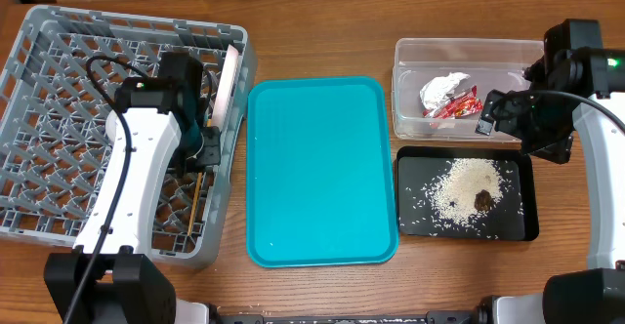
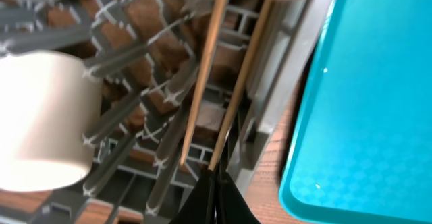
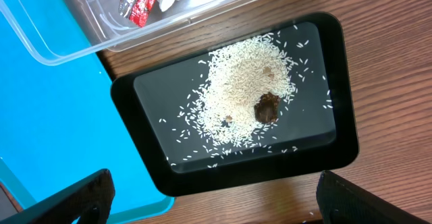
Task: Sort waste into correct bins and load items into the dishwasher
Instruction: 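Carry the second chopstick with the left gripper into the rack beside the first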
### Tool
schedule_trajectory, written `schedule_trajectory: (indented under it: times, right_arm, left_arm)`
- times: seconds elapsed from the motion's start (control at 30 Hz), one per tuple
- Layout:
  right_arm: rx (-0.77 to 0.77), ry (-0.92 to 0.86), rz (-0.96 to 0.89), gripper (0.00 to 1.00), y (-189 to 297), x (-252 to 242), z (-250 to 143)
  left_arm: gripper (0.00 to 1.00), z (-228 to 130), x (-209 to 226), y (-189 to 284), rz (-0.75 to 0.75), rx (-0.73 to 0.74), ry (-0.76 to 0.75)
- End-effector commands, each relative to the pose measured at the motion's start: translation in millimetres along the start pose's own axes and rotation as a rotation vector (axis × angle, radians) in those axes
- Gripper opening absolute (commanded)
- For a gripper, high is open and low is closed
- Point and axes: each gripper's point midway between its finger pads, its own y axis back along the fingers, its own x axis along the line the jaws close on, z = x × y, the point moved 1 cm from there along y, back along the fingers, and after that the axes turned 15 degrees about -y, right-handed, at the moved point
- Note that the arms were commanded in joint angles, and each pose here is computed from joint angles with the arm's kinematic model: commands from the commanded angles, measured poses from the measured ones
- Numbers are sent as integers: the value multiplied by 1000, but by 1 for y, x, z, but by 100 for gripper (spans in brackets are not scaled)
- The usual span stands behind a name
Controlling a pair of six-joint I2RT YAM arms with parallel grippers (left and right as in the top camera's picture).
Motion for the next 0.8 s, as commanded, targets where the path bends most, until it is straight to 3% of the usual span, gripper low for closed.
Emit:
schedule_trajectory:
  times: [0.0, 0.3, 0.77]
  right_arm:
    - [-19, -4, 4, 97, 4, 0, 3]
    - [-19, -4, 4, 97, 4, 0, 3]
    - [-18, -5, 4, 97, 4, 0, 3]
  left_arm:
    - [4, -1, 10, 10, 8, -25, 94]
    - [4, -17, 29, -13, 26, 35, 177]
    - [4, -4, 33, -46, 38, -37, 193]
